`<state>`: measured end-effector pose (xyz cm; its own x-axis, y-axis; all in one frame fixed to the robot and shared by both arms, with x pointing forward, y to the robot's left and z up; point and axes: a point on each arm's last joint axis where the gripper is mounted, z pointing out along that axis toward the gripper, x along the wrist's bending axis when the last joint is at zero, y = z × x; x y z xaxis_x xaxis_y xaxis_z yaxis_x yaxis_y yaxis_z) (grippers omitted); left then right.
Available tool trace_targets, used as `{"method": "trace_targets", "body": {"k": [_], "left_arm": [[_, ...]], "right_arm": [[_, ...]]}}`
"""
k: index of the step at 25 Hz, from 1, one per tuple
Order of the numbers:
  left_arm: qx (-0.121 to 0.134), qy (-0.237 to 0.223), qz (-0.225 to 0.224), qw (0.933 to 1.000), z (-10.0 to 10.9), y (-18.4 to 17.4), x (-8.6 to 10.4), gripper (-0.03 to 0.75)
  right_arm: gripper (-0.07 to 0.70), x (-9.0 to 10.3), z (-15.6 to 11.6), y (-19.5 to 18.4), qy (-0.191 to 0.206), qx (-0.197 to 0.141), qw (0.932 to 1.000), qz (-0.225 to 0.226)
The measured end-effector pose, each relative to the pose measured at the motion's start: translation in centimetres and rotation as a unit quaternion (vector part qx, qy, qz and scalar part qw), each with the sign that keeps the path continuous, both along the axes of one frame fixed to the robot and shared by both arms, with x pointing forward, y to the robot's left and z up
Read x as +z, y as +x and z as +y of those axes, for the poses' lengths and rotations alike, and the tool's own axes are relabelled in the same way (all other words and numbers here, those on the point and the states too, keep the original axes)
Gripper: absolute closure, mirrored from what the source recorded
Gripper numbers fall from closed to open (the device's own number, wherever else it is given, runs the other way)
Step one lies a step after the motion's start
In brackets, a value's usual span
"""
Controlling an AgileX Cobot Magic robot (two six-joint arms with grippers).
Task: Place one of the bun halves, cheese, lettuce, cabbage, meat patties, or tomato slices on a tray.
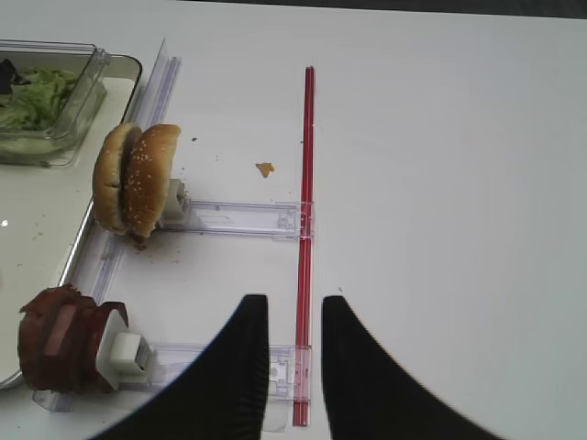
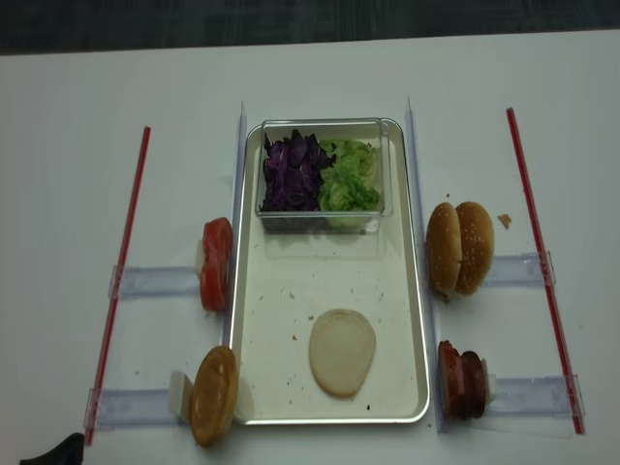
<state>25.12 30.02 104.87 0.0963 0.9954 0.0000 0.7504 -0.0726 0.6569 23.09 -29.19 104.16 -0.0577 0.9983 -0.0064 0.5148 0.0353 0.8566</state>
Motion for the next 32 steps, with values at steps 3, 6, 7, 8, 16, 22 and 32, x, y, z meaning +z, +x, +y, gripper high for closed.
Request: {"method": "trace_targets", "body": {"k": [3,6,7,8,16,22,32], "left_arm": [[-0.001,-0.003,0.002,1.0000,-0.06,0.01,-0.08,0.076],[-0.001,-0.003,0.002,1.0000,-0.06,0.01,-0.08,0.076],[-0.001,-0.003,0.003,1.0000,-0.06,0.02,-0.13,0.076],[-0.001,-0.003,0.003,1.0000,-0.06,0.02,-0.13,0.076],[-0.001,-0.003,0.001,1.0000,-0.07,0.18,-0.35,0.076],[-0.001,-0.003,0.005,1.0000,-0.07,0.13,-0.41,0.076],[-0.003,-0.005,0.005,1.0000,-0.12,0.12,-0.41,0.076]], "right_arm": [[0.438,0.00,0.00,0.00,0.000,0.000,1.0000,0.000],[0.438,0.00,0.00,0.00,0.000,0.000,1.0000,0.000],[0.438,0.00,0.00,0.00,0.000,0.000,1.0000,0.000],[0.438,0.00,0.00,0.00,0.000,0.000,1.0000,0.000],[0.438,0.00,0.00,0.00,0.000,0.000,1.0000,0.000],[0.438,0.00,0.00,0.00,0.000,0.000,1.0000,0.000],[0.438,0.00,0.00,0.00,0.000,0.000,1.0000,0.000]]}}
